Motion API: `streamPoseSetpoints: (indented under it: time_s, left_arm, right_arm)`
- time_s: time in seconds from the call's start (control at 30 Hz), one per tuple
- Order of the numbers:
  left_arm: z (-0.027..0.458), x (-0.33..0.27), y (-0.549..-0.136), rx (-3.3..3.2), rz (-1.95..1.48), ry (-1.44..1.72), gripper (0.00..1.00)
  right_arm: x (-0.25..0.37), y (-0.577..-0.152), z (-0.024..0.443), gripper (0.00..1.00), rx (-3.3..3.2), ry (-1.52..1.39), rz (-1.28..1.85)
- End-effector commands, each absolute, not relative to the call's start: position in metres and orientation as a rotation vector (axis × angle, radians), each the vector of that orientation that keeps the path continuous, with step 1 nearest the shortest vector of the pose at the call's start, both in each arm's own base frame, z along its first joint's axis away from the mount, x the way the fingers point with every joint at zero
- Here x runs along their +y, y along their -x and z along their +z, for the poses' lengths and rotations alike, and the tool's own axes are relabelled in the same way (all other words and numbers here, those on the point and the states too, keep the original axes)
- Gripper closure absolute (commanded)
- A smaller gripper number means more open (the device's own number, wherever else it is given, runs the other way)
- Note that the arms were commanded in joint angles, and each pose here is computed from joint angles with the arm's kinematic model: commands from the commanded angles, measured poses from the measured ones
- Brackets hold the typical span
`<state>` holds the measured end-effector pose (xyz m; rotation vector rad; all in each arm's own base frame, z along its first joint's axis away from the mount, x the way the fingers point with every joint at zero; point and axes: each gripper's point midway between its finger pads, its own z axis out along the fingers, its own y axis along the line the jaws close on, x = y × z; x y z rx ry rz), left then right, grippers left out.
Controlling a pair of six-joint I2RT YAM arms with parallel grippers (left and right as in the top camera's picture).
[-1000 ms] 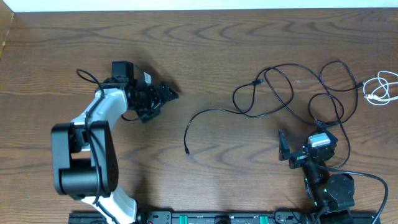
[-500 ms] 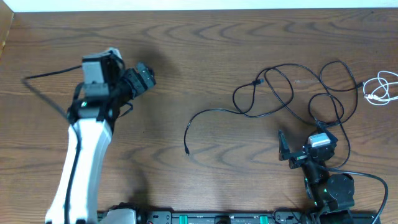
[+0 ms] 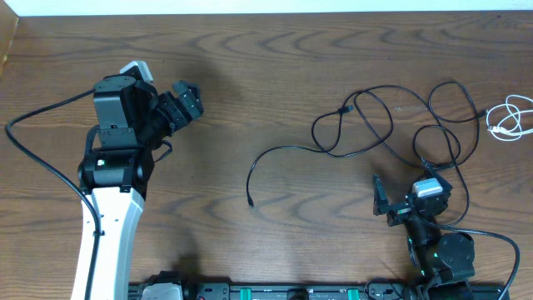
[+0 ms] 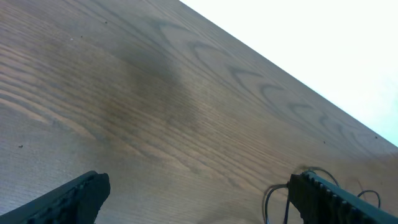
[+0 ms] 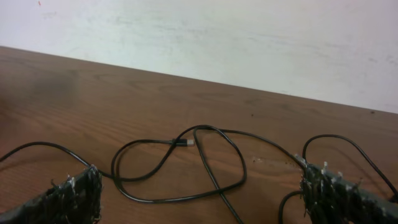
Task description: Untangle cables
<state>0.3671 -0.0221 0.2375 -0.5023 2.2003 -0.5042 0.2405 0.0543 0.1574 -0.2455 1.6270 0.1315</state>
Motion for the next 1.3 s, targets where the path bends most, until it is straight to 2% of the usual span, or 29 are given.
streamPoseSetpoints:
  time_s: [0.0, 0.67, 0.83, 1.27]
  left_arm:
    - [0.239, -0.019, -0.367, 2.194, -0.484, 0.508, 0.02]
    - [0.210, -0.020, -0.354, 2.267, -0.475, 0.536, 0.02]
    - [0.209, -0.021, -0.361, 2.130, -0.493, 0.479, 0.02]
    - [0.146, -0.031, -0.299, 2.091, -0.513, 0.435, 0.02]
  right_arm:
    - [0.053, -0.240, 0.157, 0.01, 1.625, 0.249, 0.113]
    - [0.053, -0.241, 0.157, 0.01, 1.625, 0.248, 0.113]
    - [0.053, -0.241, 0.157, 0.01, 1.625, 0.248, 0.113]
    - [0.053, -0.240, 0.157, 0.01, 1.625, 0.249, 0.113]
